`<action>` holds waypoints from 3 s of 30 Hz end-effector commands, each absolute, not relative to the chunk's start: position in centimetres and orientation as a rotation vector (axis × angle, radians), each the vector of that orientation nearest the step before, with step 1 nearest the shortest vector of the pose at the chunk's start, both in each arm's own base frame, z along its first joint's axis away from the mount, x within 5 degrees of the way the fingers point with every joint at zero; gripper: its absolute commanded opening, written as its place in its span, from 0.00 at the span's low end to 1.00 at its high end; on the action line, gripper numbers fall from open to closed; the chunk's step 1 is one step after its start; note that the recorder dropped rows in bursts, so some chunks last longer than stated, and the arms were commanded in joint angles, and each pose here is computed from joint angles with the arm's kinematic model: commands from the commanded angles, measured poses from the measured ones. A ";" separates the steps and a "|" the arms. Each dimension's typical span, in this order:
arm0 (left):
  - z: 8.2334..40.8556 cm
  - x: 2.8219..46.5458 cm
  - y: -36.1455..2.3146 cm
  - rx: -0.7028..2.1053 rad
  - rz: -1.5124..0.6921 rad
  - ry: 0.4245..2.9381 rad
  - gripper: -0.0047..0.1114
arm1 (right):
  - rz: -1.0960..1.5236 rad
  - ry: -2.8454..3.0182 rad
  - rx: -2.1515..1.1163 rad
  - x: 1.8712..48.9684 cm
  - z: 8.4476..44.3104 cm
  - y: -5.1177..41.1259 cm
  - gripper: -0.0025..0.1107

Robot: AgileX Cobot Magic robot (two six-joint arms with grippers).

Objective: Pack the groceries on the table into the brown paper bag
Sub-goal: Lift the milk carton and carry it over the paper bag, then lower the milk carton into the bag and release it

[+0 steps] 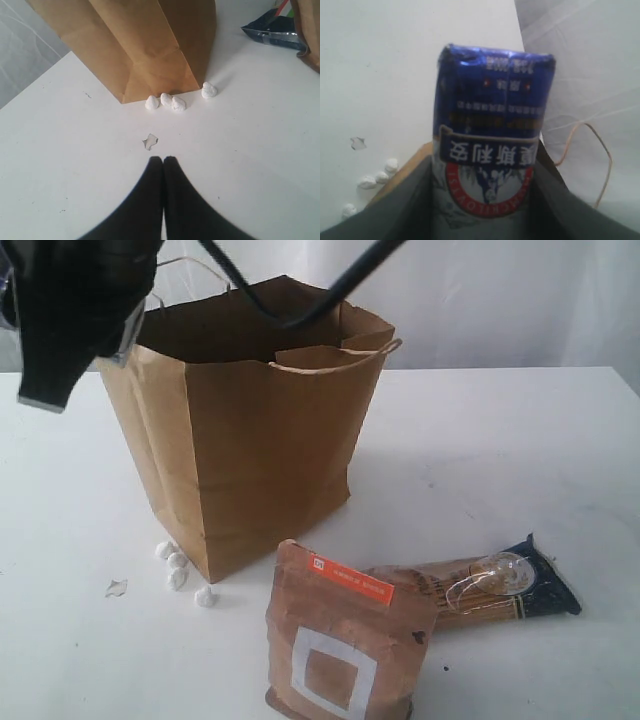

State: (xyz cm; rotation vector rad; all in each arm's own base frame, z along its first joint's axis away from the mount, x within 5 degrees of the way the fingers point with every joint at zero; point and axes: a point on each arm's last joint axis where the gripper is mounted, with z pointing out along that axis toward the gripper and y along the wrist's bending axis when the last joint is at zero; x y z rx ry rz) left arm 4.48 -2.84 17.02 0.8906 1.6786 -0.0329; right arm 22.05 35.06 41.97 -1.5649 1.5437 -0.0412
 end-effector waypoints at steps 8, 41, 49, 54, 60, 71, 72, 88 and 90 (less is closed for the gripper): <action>16.9 4.4 -2.9 0.888 -0.045 1.681 0.04 | -0.164 1.611 -1.466 24.8 43.4 31.7 0.02; 16.9 4.4 -2.9 0.888 -0.045 1.681 0.04 | -0.130 1.862 -1.123 29.6 40.2 31.6 0.02; 16.9 4.4 -2.9 0.888 -0.045 1.681 0.04 | -0.117 1.945 -1.122 29.7 38.8 31.9 0.02; 16.9 4.4 -2.9 0.888 -0.045 1.681 0.04 | -0.076 1.959 -1.122 29.6 38.5 32.2 0.02; 16.9 4.4 -2.9 0.888 -0.045 1.681 0.04 | -0.046 1.972 -1.113 29.7 38.5 32.1 0.02; 16.9 4.4 -2.9 0.888 -0.045 1.681 0.04 | -0.007 1.960 -1.104 29.8 38.6 32.4 0.19; 16.9 4.4 -2.9 0.888 -0.045 1.681 0.04 | -0.002 1.962 -1.103 29.7 38.6 32.4 0.23; 16.9 4.4 -2.9 0.888 -0.045 1.681 0.04 | 0.007 1.962 -1.104 29.7 38.6 32.4 0.53; 16.9 4.4 -2.9 0.888 -0.045 1.681 0.04 | 0.006 1.959 -1.104 29.7 38.6 32.4 0.53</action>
